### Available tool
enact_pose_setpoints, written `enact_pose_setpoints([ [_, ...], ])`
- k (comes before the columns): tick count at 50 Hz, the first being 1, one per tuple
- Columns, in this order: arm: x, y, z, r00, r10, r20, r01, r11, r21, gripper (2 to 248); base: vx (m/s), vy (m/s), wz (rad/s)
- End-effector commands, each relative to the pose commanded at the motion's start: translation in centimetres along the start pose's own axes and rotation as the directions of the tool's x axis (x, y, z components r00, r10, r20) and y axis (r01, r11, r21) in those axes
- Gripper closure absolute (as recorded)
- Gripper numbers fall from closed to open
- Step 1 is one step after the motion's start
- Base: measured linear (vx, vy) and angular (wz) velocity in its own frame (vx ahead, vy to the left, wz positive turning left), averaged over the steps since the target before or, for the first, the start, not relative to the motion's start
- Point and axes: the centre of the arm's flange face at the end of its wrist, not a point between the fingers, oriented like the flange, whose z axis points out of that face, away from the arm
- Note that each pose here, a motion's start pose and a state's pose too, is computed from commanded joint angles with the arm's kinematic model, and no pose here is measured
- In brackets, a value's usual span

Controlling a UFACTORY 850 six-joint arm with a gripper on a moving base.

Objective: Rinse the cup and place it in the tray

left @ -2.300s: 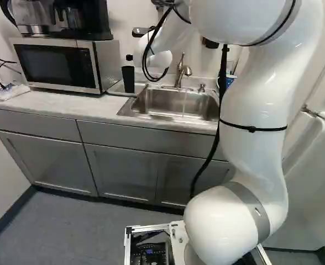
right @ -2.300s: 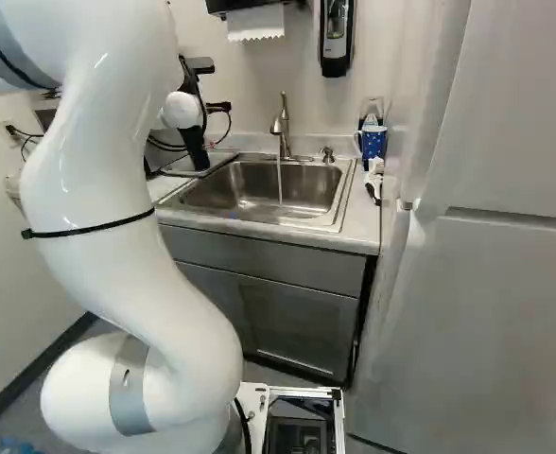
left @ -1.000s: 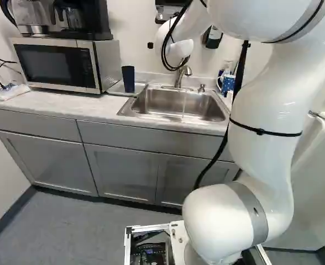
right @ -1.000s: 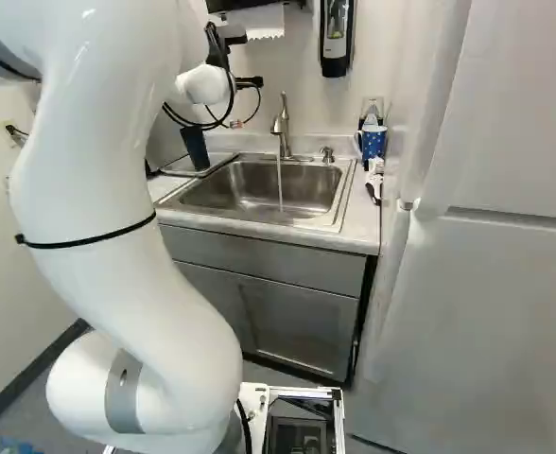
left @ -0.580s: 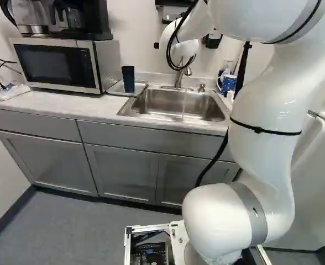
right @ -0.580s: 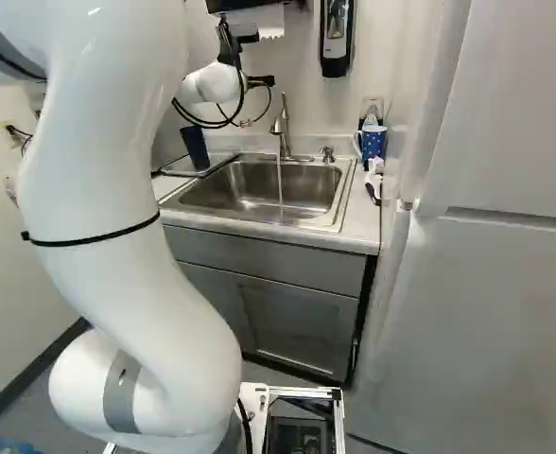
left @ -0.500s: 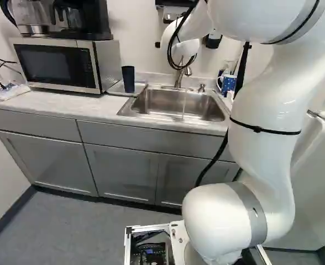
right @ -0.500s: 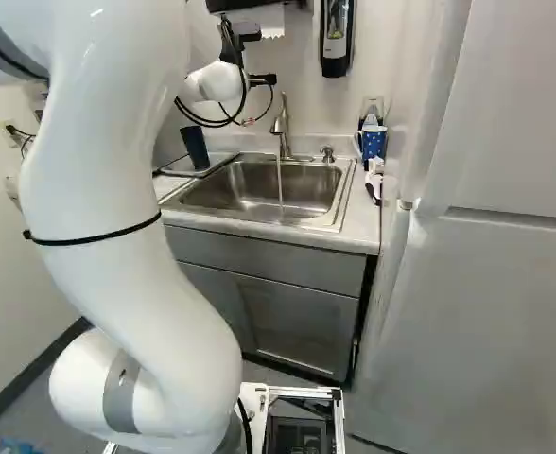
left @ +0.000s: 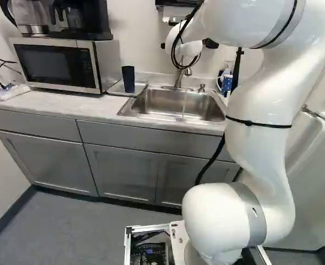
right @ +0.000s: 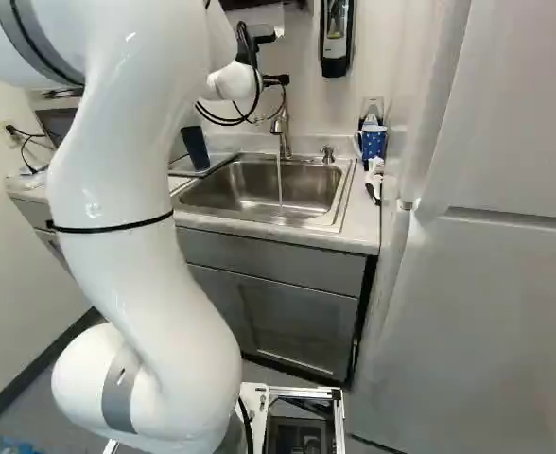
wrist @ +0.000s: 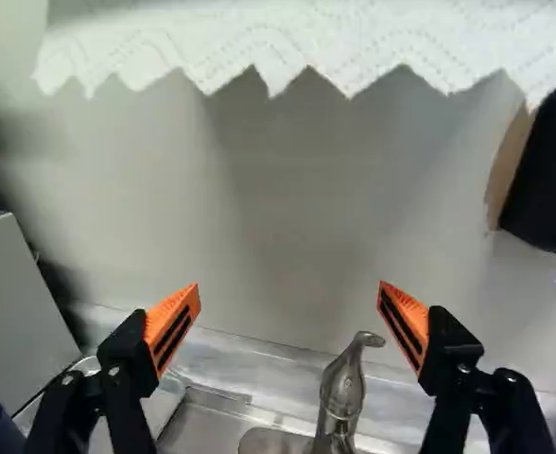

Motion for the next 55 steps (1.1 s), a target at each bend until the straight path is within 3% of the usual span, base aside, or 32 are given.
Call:
enact_pose_setpoints([
  [11, -0.3, -0.3, 1.9, 1.0, 0.0, 0.011, 0.0, 1.0, 0.004, 3, 0.0, 0.0, 0.0],
  [55, -0.9, -1.2, 1.3, 0.996, -0.002, 0.085, 0.001, 1.0, 0.016, 3, 0.0, 0.0, 0.0],
])
